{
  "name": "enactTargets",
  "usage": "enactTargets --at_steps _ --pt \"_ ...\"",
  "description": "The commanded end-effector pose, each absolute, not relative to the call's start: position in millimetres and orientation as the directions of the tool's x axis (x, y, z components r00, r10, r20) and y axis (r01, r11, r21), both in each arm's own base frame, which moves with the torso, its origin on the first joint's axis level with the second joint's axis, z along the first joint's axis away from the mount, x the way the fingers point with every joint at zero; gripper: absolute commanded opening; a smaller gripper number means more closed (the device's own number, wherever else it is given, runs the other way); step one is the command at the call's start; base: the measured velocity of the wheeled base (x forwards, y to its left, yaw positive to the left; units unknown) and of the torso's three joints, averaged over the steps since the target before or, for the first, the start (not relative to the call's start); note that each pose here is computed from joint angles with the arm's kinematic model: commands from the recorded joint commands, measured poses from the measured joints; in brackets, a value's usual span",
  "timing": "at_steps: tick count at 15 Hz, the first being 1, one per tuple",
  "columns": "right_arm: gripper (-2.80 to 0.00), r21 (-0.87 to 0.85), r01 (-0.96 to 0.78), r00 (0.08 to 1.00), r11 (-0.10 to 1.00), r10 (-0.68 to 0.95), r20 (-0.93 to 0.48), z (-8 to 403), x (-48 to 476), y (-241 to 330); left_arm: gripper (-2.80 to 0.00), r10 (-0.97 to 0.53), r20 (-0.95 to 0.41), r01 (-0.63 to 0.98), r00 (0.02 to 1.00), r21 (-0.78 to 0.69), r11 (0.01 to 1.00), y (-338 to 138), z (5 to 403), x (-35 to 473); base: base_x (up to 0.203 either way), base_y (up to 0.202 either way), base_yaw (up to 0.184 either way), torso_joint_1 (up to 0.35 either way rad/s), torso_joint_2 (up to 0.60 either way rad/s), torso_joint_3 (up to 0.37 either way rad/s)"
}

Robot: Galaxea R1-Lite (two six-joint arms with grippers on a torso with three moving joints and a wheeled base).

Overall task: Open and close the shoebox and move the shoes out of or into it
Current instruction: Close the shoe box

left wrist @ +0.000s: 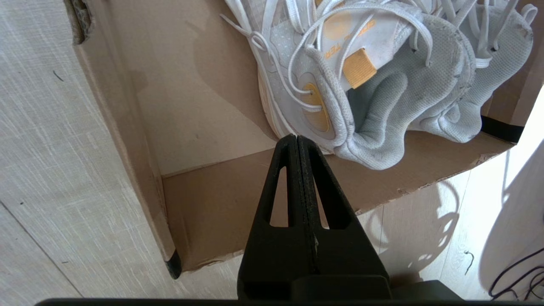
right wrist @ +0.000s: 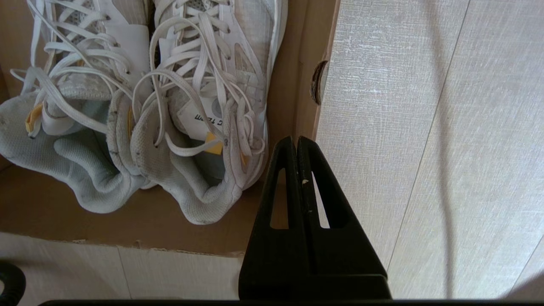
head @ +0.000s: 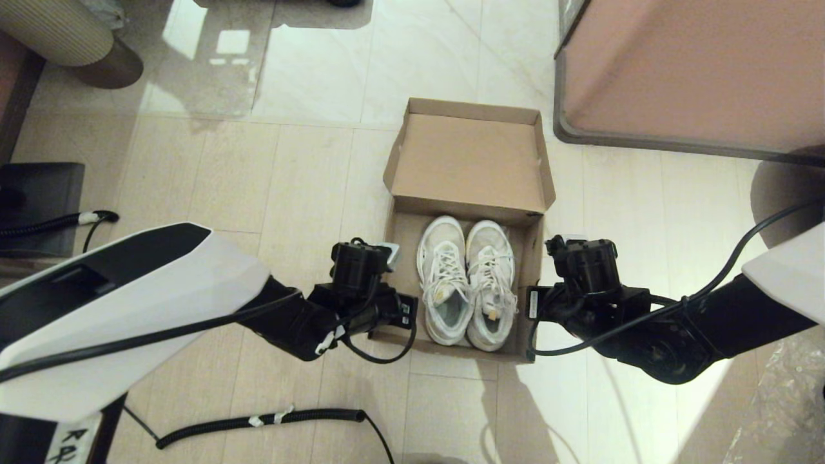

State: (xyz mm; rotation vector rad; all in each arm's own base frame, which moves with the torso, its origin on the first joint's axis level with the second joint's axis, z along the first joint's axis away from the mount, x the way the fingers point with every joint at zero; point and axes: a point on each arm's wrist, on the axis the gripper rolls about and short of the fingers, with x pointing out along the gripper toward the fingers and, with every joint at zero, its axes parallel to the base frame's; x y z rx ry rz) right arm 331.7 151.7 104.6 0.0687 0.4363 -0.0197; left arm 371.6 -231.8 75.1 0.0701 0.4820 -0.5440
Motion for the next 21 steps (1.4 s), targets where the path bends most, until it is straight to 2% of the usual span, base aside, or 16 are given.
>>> enactTargets --at_steps 1,10,21 --pt "-2.8 0.068 0.036 0.911 0.997 -0.005 -0.413 107 332 152 -2.8 -0.483 -0.456 0.515 0.747 -0.062 0.855 -233 75 372 0.0 0.0 0.0 0.0 0.0 0.0" --pt "-2.8 0.076 0.038 0.916 0.996 -0.004 -0.402 110 336 150 -2.8 -0.483 -0.463 0.52 0.743 -0.057 0.853 -238 83 378 0.0 0.0 0.0 0.0 0.0 0.0" --pt "-2.8 0.105 0.001 0.919 0.994 0.04 -0.392 105 367 153 -2.8 -0.484 -0.487 0.526 0.728 -0.057 0.849 -250 65 391 0.0 0.0 0.0 0.0 0.0 0.0"
